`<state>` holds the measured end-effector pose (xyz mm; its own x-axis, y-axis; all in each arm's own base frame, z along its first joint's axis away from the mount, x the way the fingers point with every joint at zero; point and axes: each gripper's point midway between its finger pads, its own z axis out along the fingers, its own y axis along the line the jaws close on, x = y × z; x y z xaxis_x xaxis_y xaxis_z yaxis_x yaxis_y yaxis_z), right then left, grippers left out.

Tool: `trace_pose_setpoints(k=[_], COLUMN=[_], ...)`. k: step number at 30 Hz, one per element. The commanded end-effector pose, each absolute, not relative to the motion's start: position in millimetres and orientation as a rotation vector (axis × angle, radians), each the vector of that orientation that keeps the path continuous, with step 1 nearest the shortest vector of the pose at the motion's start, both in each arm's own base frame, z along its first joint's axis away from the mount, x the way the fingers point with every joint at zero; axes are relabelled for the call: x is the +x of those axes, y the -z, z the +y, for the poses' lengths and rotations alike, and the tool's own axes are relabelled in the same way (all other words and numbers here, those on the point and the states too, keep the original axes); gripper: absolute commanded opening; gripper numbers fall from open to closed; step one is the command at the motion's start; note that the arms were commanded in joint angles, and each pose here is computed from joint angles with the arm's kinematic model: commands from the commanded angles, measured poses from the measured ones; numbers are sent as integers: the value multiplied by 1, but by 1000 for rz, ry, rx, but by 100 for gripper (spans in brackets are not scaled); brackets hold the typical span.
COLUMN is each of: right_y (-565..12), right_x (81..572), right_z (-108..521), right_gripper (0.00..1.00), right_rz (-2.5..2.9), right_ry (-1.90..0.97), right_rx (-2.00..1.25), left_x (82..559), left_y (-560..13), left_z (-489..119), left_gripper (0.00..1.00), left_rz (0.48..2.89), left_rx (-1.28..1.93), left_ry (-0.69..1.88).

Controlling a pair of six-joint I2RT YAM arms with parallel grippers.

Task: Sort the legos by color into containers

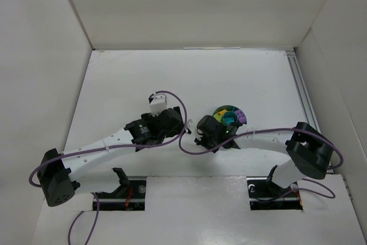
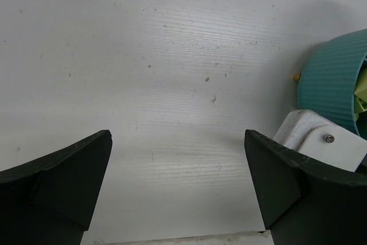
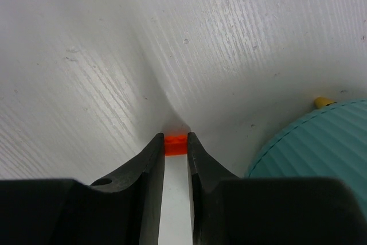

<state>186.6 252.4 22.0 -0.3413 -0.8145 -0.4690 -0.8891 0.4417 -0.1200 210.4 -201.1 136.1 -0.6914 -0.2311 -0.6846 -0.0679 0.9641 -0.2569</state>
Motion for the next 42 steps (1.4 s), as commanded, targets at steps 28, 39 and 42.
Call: trace_pose_setpoints(k=[28, 39, 42], right_y=[-162, -156, -156], right_x=[237, 247, 245], right_z=[142, 122, 125], right_gripper=[17, 17, 17], right_rz=[2112, 2165, 2165], right_ry=[-23, -16, -37], right_rx=[-911, -833, -842], left_x=[231, 235, 237], left_y=[-143, -143, -142], left_z=[-204, -209, -210], left_gripper=[100, 100, 100], left_rz=[2320, 2331, 2330], left_rx=[-236, -207, -196], left_ry=[261, 260, 257])
